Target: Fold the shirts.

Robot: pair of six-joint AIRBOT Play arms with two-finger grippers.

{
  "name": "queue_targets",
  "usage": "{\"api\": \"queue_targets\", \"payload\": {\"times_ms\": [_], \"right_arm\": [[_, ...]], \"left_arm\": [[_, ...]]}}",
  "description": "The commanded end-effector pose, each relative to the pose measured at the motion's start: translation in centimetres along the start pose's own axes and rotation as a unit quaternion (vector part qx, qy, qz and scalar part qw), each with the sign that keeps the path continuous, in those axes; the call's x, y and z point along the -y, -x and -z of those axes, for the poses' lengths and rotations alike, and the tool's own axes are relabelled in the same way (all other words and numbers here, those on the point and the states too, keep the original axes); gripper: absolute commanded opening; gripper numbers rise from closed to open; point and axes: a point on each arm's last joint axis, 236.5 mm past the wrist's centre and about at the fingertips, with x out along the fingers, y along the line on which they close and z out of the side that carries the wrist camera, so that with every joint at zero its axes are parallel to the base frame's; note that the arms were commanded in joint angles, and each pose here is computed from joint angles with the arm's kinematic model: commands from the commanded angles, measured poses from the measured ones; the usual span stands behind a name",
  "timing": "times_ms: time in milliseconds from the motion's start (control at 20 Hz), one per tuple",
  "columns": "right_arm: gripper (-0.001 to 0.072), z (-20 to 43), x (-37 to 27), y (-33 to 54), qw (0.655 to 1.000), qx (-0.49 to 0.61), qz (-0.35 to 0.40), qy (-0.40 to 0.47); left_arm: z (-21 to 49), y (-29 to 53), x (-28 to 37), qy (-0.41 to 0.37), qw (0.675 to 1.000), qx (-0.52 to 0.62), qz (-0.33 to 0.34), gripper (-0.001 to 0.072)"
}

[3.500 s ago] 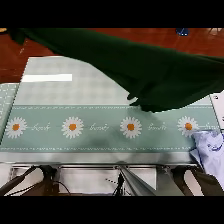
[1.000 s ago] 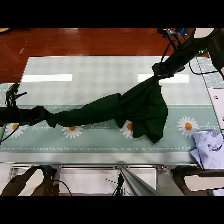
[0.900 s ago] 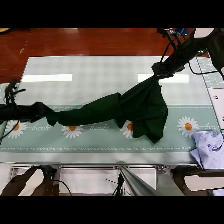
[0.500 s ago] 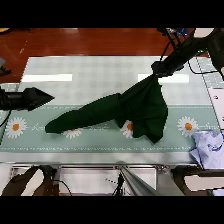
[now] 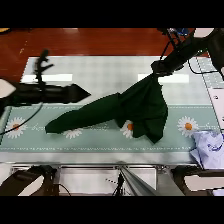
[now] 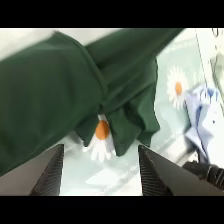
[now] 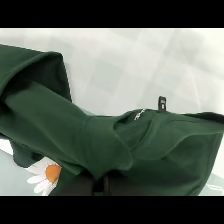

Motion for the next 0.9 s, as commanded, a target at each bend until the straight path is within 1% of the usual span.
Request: {"api": "queue_targets", "payload": {"times_ms": [0, 50, 100, 150, 250, 300, 350, 400, 450, 600, 750, 850], "right_arm": [[0.0301, 0.0, 0.3, 0.1, 1.0, 0.0, 0.004, 0.011], [0.033, 0.5, 0.9, 0.3, 1.0, -0.008, 0.013, 0.019], [0.0367, 1.1, 2.4, 0.6, 0.999, -0.019, 0.041, 0.016], [0.0423, 1.8, 4.2, 1.3, 0.997, -0.028, 0.074, 0.011], [0.0431, 2.7, 7.8, 3.0, 0.992, -0.03, 0.121, -0.018], [0.0432, 3.5, 9.4, 3.7, 0.99, -0.036, 0.129, -0.041], [0.0432, 4.3, 10.5, 4.1, 0.989, -0.043, 0.127, -0.065], [0.0432, 5.1, 11.4, 4.2, 0.988, -0.048, 0.119, -0.086], [0.0432, 5.9, 11.9, 4.0, 0.988, -0.055, 0.105, -0.102], [0.0432, 7.3, 12.2, 2.5, 0.987, -0.068, 0.064, -0.133], [0.0432, 7.7, 12.6, 1.2, 0.987, -0.072, 0.061, -0.133], [0.0432, 6.8, 12.6, 0.9, 0.988, -0.052, 0.057, -0.131]], "left_arm": [[2.2, -4.2, 0.0, 0.002, 0.999, -0.05, 0.003, 0.055], [2.7, -4.5, -0.5, 0.003, 0.998, -0.063, -0.002, 0.055], [3.0, -4.5, -1.2, 0.001, 0.997, -0.073, -0.011, 0.0549], [3.3, -4.2, -1.9, -0.004, 0.997, -0.08, -0.022, 0.0549], [3.7, -3.5, -3.1, 0.001, 0.995, -0.093, -0.033, 0.0549], [3.7, -3.3, -3.3, 0.003, 0.995, -0.094, -0.034, 0.0551], [3.6, -3.3, -3.3, 0.004, 0.995, -0.094, -0.034, 0.0593], [3.8, -3.5, -3.2, 0.003, 0.995, -0.097, -0.033, 0.0653], [4.0, -4.0, -3.2, 0.002, 0.994, -0.1, -0.034, 0.0669], [4.9, -6.2, -3.6, 0.003, 0.993, -0.116, -0.037, 0.067], [5.3, -8.2, -3.9, 0.002, 0.991, -0.128, -0.041, 0.0669], [4.2, -8.9, -3.0, -0.012, 0.991, -0.125, -0.035, 0.0669]]}}
